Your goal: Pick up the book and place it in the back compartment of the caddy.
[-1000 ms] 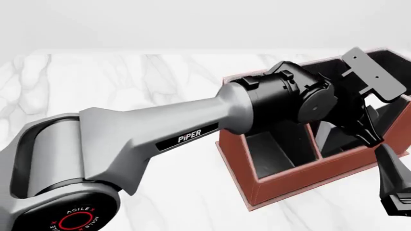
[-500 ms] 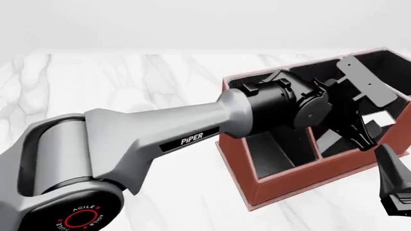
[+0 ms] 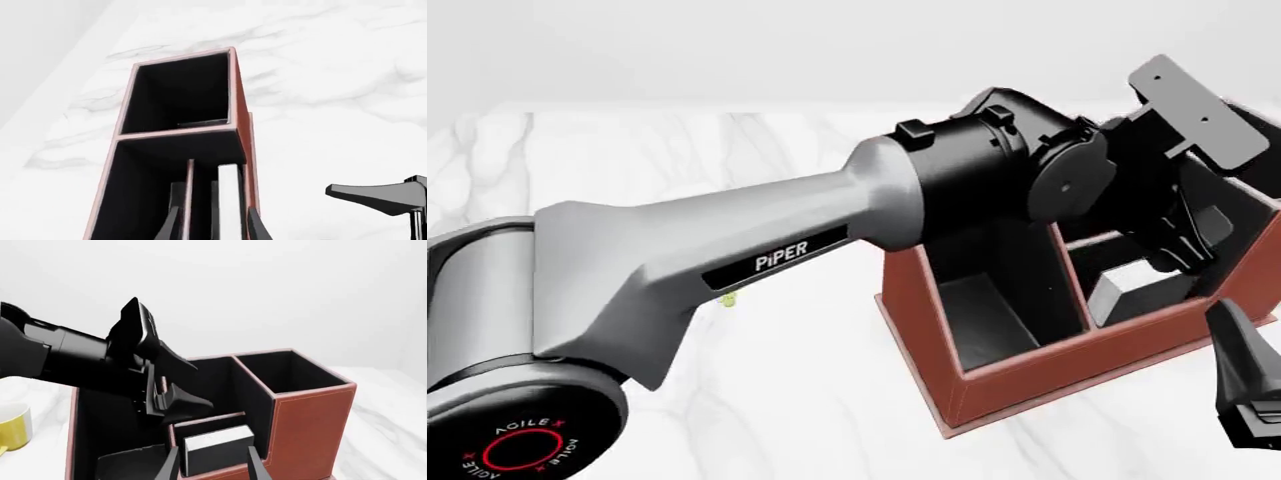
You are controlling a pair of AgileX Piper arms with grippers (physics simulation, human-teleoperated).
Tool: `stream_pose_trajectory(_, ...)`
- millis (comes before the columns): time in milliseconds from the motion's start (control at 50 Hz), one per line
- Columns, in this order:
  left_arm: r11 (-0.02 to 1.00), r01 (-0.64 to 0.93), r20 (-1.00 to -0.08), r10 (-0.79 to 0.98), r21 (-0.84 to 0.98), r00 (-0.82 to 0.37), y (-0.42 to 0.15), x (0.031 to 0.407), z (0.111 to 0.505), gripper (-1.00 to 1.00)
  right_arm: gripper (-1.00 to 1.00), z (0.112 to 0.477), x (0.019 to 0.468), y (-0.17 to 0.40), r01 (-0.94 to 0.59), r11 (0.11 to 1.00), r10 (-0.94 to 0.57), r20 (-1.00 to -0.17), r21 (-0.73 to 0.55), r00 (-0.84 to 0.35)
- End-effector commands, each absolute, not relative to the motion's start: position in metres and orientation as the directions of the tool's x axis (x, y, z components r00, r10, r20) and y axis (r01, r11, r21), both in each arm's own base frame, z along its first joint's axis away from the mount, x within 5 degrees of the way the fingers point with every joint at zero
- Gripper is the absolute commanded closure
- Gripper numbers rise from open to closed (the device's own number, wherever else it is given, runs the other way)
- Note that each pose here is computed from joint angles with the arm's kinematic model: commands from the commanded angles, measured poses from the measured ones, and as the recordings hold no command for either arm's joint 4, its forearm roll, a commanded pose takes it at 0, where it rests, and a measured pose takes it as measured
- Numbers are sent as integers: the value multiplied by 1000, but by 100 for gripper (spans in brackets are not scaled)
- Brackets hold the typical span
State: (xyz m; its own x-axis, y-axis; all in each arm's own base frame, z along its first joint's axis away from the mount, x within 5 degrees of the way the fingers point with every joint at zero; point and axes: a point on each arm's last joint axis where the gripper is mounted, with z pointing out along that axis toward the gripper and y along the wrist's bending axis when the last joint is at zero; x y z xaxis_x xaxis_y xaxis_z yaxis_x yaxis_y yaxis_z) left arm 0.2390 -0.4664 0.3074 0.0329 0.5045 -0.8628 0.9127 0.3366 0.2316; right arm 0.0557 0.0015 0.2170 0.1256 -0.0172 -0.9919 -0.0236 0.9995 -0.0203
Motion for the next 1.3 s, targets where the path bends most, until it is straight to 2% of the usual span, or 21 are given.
stream_pose_trajectory(20,305,907,-854,510,291,102,-446,227,347,-100,-100,217,56,1,-22,1000,-17,-992,-20,127)
stream_pose_trajectory(220,339,879,-871,468,336,152,-403,223,408,-100,-100,217,56,1,-20,999,-23,-992,-25,127)
stream_pose_trajectory(360,366,858,-871,460,361,171,-376,225,429,-100,-100,217,56,1,-20,999,-26,-992,-28,126)
stream_pose_trajectory(540,389,838,-894,386,382,228,-323,191,457,-100,-100,218,56,1,-19,999,-26,-991,-29,129)
stream_pose_trajectory(660,428,794,-890,342,432,300,-283,179,458,-100,-100,218,56,1,-18,999,-26,-991,-29,130)
stream_pose_trajectory(780,466,774,-899,312,428,308,-254,169,462,-100,-100,218,56,1,-20,999,-27,-991,-30,130)
stream_pose_trajectory(920,511,753,-904,325,415,277,-234,176,445,-100,-100,218,56,1,-21,999,-28,-991,-31,131)
stream_pose_trajectory(1040,605,707,-929,282,367,241,-197,176,447,-100,-100,217,56,1,-20,999,-31,-991,-33,130)
stream_pose_trajectory(1160,637,689,-935,294,345,197,-187,183,418,-100,-100,217,56,1,-21,999,-30,-991,-33,130)
stream_pose_trajectory(1300,657,688,-949,264,309,174,-176,176,408,-100,-100,217,56,1,-16,999,-30,-991,-33,127)
